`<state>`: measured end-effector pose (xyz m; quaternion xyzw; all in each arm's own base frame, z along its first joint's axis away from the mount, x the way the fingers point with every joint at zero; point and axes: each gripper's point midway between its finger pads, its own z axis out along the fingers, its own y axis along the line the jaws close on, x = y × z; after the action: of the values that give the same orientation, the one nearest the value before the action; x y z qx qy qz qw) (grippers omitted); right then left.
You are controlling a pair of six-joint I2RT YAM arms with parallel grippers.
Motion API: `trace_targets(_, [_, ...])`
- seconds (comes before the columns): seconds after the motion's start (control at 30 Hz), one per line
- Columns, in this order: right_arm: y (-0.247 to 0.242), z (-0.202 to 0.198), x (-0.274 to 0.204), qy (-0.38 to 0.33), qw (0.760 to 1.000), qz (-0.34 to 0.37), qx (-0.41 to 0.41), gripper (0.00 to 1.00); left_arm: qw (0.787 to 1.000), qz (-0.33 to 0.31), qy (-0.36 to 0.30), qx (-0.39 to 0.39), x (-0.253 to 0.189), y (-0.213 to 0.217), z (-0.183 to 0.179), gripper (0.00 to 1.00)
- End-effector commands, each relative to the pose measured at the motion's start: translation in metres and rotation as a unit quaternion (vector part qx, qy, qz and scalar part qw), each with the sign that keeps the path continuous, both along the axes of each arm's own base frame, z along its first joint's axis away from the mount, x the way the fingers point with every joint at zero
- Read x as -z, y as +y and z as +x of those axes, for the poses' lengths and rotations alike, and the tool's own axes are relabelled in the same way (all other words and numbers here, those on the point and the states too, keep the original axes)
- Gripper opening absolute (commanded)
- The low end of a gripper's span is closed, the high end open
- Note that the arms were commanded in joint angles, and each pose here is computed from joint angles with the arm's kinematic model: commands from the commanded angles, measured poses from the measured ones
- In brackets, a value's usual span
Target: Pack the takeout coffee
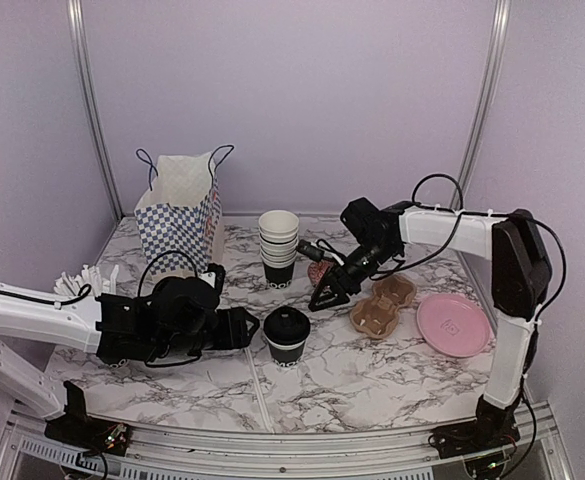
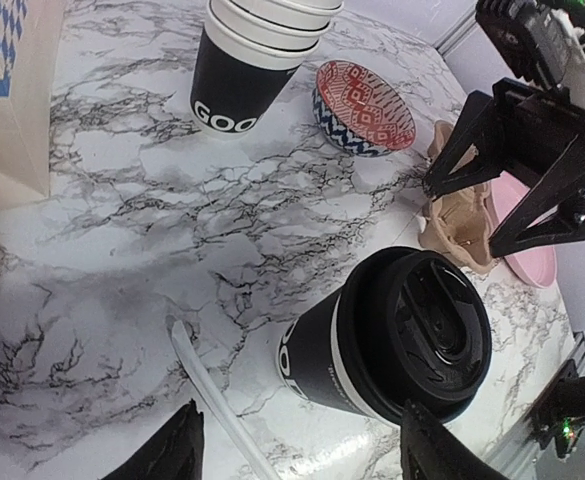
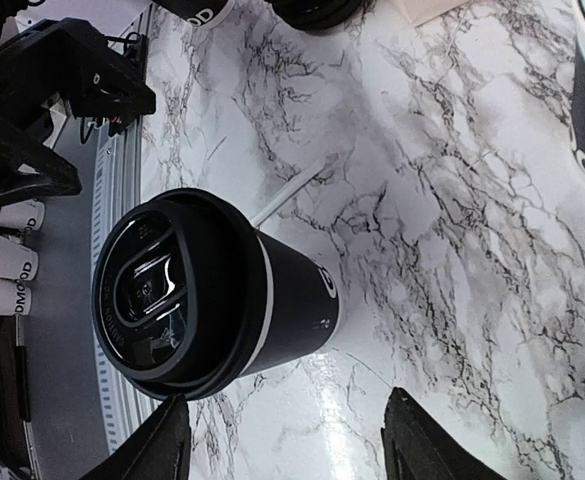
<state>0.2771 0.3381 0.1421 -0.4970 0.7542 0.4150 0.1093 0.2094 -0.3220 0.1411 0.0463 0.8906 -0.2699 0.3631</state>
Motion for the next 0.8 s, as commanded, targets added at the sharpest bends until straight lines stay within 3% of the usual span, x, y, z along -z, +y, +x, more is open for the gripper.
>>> trace_targets(0.0, [0.012, -0.006, -0.004, 0.041, 0.999, 0.031, -0.005, 0.63, 0.996, -0.061, 0.066, -0.028, -0.004, -0.003, -0.009, 0.67])
trace_targets(0.43, [0.012, -0.022, 0.008, 0.086, 0.995, 0.044, -0.013, 0.53, 0.990, -0.115, 0.083, -0.007, 0.001, -0.037, -0.006, 0.54])
trace_targets(0.77, [0.014, -0.038, 0.008, 0.106, 0.992, 0.059, -0.031, 0.50, 0.990, -0.102, 0.093, -0.013, 0.016, -0.038, 0.001, 0.46])
